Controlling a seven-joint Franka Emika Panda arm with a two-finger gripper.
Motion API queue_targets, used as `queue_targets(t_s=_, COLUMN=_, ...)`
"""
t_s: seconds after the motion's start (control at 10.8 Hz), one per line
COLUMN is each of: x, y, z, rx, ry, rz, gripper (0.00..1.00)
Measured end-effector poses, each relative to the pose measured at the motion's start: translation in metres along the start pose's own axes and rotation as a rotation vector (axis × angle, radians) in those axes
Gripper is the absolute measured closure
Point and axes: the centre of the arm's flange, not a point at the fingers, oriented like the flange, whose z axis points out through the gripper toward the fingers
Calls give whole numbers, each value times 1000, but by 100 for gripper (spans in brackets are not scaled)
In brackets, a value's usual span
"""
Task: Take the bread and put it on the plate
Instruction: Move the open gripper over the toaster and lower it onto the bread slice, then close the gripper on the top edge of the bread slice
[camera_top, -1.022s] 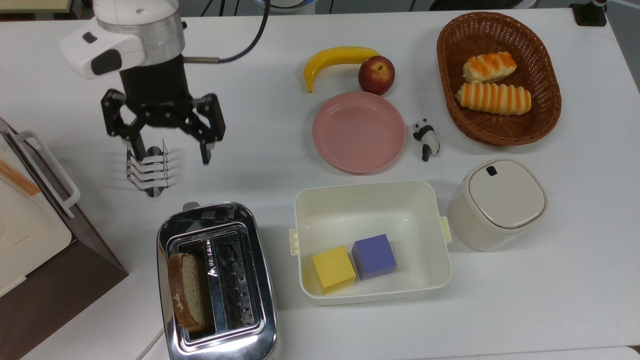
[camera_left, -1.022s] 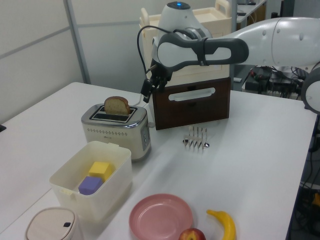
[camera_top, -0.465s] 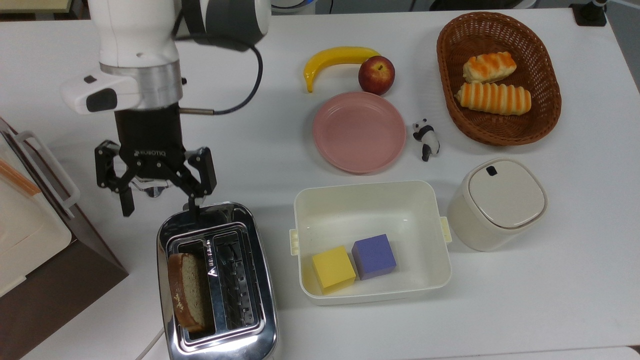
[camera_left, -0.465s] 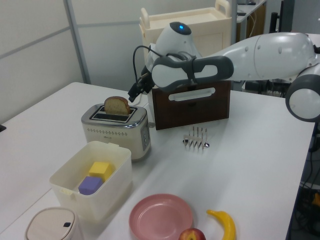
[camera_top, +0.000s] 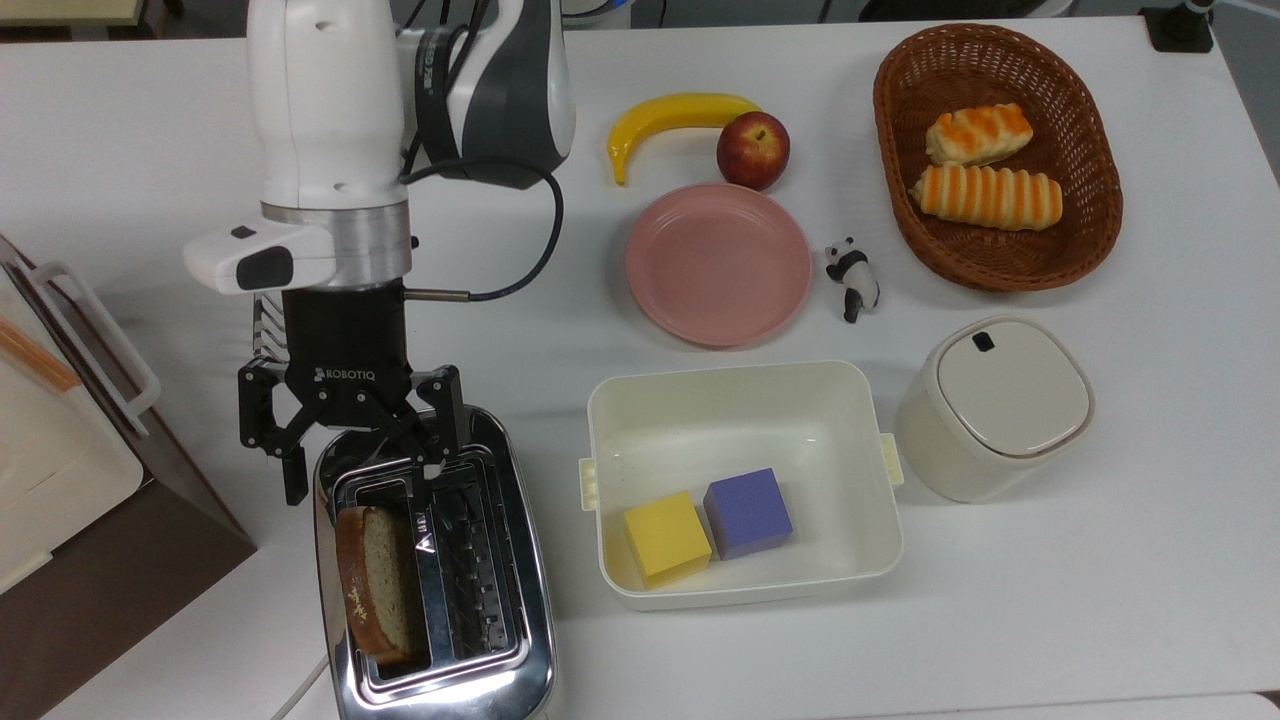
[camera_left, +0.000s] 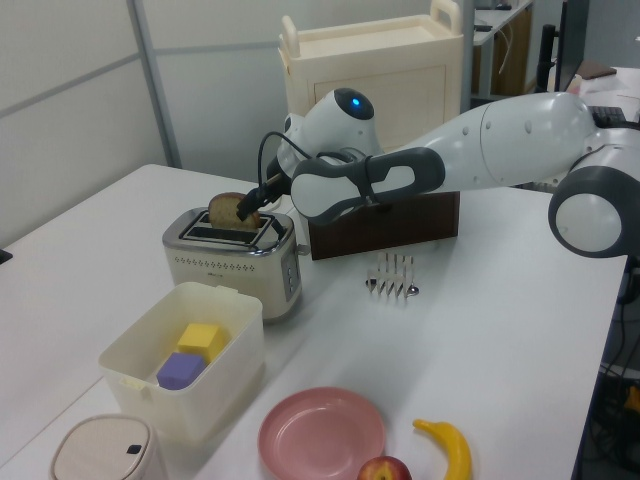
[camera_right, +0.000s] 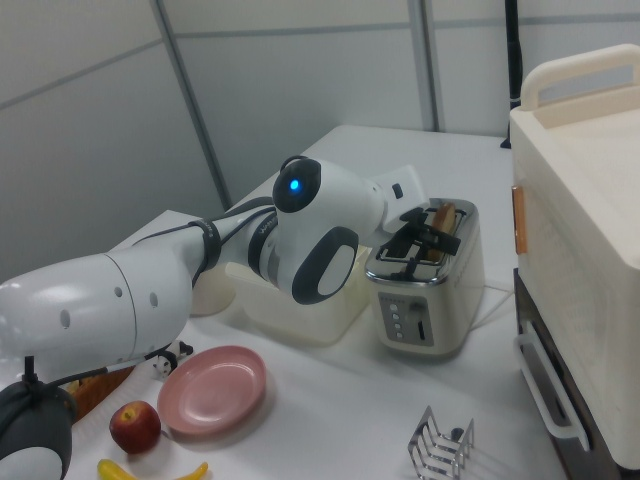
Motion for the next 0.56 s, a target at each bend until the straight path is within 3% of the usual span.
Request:
queue_targets(t_s=0.28, x=-2, y=-1, z=4, rx=-1, ry=20, rz=2, gripper=20)
queue_targets(t_s=0.37, x=-2, y=-1, z=4, rx=-1, ry=20, rz=2, gripper=38)
queue_targets(t_s=0.56, x=-1, y=-1, z=4, rx=-1, ry=22, rz=7, gripper=53)
